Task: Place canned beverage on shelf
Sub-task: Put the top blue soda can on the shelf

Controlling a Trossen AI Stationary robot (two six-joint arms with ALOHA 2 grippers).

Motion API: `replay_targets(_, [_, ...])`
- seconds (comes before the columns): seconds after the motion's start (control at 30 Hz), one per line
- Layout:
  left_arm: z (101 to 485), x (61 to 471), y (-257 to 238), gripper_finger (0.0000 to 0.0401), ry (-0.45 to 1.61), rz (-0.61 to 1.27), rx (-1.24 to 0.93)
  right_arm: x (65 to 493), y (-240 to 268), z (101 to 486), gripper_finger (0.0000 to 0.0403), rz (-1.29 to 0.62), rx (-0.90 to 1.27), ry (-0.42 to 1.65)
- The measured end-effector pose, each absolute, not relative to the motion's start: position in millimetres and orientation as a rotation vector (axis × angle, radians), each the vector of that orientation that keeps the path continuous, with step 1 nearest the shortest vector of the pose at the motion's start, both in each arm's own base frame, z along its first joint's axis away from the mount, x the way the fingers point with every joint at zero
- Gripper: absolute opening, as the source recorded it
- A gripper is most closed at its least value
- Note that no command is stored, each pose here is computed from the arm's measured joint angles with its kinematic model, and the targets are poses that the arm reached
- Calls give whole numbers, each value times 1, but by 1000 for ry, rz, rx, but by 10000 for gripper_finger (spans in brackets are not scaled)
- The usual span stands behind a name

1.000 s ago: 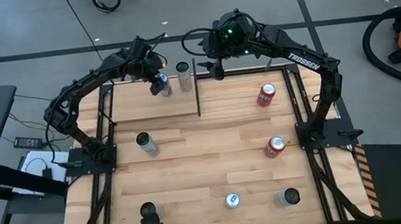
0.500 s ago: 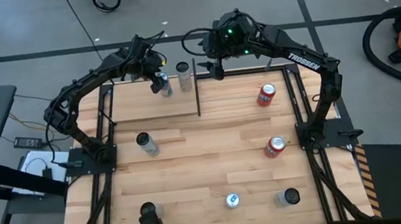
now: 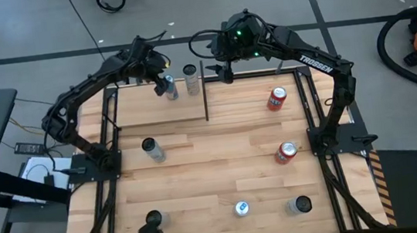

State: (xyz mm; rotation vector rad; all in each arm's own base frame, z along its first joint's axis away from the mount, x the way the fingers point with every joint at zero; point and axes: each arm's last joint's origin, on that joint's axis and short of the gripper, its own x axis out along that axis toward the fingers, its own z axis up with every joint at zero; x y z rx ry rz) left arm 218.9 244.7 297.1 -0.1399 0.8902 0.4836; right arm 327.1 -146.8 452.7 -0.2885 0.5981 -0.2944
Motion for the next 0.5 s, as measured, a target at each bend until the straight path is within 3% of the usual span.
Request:
replay_targets(0.27, [303,219,240,314,799,620,-401,327,-147,453,334,-294,-288,599])
replay_targets(0.5, [302,221,237,314,787,644,-469,327,-146,451,334,-292,-279,611])
